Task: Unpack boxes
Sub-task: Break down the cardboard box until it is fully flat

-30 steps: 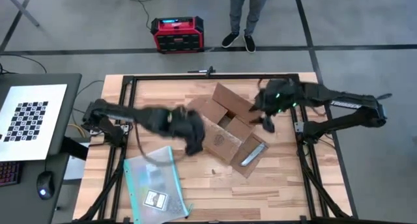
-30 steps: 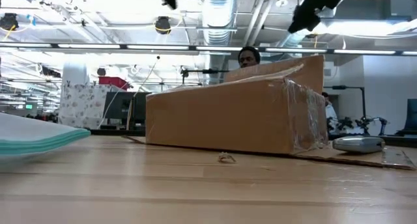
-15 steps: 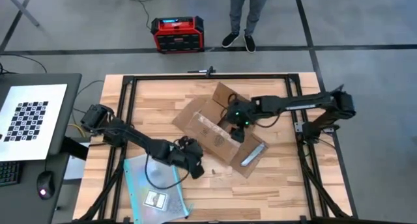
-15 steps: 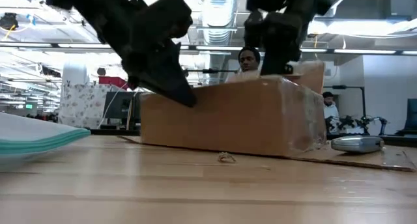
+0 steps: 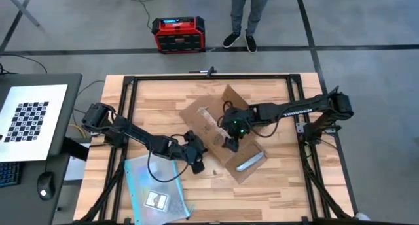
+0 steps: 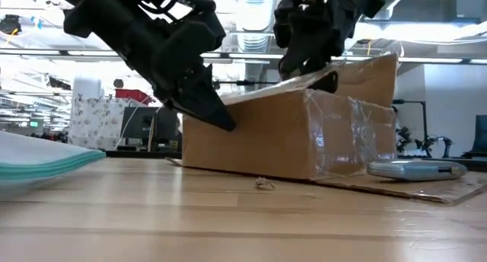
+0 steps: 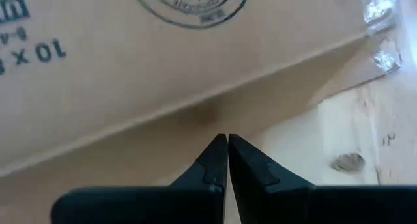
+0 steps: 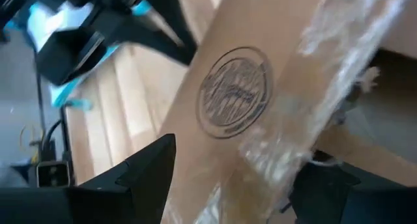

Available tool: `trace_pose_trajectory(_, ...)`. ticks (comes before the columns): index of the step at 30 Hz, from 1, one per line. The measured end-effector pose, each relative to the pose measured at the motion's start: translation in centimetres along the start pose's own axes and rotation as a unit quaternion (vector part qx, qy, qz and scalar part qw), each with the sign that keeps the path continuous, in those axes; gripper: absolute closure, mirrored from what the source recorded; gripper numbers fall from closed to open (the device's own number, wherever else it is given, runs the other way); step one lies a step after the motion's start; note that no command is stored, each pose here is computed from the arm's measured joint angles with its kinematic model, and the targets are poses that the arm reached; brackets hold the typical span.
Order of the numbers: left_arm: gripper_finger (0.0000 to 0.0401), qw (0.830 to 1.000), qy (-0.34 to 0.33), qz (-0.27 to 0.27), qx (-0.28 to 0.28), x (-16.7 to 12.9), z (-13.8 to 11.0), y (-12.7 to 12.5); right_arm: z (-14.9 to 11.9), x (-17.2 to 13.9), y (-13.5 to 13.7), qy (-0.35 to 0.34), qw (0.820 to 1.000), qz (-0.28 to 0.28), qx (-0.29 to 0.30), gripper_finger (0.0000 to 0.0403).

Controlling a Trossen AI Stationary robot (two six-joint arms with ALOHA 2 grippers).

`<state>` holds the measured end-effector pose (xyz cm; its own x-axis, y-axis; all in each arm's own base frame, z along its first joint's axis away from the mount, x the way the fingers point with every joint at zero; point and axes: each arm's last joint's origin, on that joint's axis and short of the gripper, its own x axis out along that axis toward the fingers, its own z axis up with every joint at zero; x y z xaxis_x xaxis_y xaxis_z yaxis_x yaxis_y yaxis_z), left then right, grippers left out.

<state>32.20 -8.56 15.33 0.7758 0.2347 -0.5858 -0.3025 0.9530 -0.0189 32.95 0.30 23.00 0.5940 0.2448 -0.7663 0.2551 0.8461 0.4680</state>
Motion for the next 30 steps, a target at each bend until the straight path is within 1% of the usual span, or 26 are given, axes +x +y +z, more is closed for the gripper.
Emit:
trace_pose_trajectory(4,0.0401,1.0,-0.011,-0.005,0.007,0.0,0.3,0.0,0.0,0.6,-0.3,-0.002,1.0,-0.017,0.015,0.0158)
trace_pose_trajectory(6,0.0401,1.0,-0.017,-0.017,0.005,0.0,0.4,-0.2,0.3,0.5,0.1,-0.017,1.0,-0.007,0.019,0.0179)
trace_pose_trajectory(8,0.0401,1.0,-0.014,-0.016,0.004,0.1,0.4,-0.1,0.6,-0.2,1.0,-0.03,0.999,0.004,0.013,0.0226)
trace_pose_trajectory(10,0.0401,1.0,-0.013,-0.013,-0.002,0.2,0.5,0.1,1.2,-0.9,2.3,-0.046,0.999,0.019,-0.005,0.0295)
trace_pose_trajectory(12,0.0401,1.0,-0.013,-0.012,-0.015,0.3,0.7,0.3,1.3,-1.3,3.6,-0.054,0.998,0.019,-0.034,0.0367)
trace_pose_trajectory(13,0.0401,1.0,-0.012,-0.016,-0.022,0.3,0.8,0.4,1.3,-1.5,4.2,-0.054,0.997,0.015,-0.046,0.0382)
trace_pose_trajectory(15,0.0401,0.999,-0.009,-0.025,-0.038,0.5,1.2,0.7,1.5,-1.7,5.2,-0.062,0.996,-0.003,-0.059,0.0388)
trace_pose_trajectory(19,0.0401,0.997,-0.008,-0.032,-0.073,0.8,2.1,1.0,1.1,-1.7,6.3,-0.062,0.994,-0.045,-0.078,0.0398)
trace_pose_trajectory(27,0.0401,0.986,0.0,-0.05,-0.157,0.1,4.7,0.3,-0.3,-1.5,8.0,-0.083,0.985,-0.093,-0.116,0.0401)
trace_pose_trajectory(30,0.0401,0.984,0.007,-0.057,-0.171,-0.2,5.6,0.0,-0.7,-1.4,8.5,-0.092,0.98,-0.112,-0.138,0.0402)
